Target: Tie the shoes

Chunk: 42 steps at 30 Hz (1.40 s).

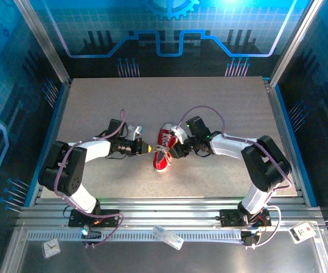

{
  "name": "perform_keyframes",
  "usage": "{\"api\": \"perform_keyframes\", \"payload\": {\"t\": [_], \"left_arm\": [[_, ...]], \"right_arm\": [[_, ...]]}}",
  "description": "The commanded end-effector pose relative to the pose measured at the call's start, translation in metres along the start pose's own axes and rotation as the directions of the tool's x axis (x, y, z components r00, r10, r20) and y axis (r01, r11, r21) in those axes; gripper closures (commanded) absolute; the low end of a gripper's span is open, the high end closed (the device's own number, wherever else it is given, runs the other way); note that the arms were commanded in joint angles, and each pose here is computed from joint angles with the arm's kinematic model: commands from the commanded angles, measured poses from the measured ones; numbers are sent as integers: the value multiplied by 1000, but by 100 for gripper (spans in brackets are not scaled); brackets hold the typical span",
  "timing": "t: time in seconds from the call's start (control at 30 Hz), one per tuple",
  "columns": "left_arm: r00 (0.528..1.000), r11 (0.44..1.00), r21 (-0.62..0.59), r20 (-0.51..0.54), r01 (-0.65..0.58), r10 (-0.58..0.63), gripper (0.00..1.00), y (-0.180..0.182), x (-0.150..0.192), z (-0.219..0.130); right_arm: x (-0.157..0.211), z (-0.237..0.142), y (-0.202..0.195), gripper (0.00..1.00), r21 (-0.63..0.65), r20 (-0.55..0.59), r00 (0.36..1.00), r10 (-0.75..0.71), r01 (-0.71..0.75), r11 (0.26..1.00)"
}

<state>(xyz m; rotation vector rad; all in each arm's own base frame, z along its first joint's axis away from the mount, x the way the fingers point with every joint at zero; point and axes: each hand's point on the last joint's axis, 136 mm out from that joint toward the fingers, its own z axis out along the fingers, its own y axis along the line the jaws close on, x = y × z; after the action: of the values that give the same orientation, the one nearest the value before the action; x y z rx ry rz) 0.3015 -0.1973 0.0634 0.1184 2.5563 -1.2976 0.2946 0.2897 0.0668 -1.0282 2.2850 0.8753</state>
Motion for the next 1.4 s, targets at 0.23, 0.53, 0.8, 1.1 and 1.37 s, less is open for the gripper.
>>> {"api": "perform_keyframes", "payload": {"t": [0.23,0.53,0.8,1.1,1.37], "left_arm": [[1000,1000,17,17,-20,20,100,-9,-8,-3],[999,999,10,32,-33,33,100,-13,-9,-9],[997,999,1,64,-42,42,100,-14,-15,-21],[996,999,-14,83,-40,41,100,-11,-16,-32],[995,999,-34,97,-18,21,100,-4,-14,-40]], "right_arm": [[-4,15,8,64,-50,-24,998,-58,57,997],[1,4,10,100,-24,-26,997,-79,79,997],[8,-9,3,100,21,-23,998,-62,63,998],[25,-12,-4,100,35,-54,998,-24,25,999],[29,-20,-20,100,111,-49,998,34,-29,993]]}}
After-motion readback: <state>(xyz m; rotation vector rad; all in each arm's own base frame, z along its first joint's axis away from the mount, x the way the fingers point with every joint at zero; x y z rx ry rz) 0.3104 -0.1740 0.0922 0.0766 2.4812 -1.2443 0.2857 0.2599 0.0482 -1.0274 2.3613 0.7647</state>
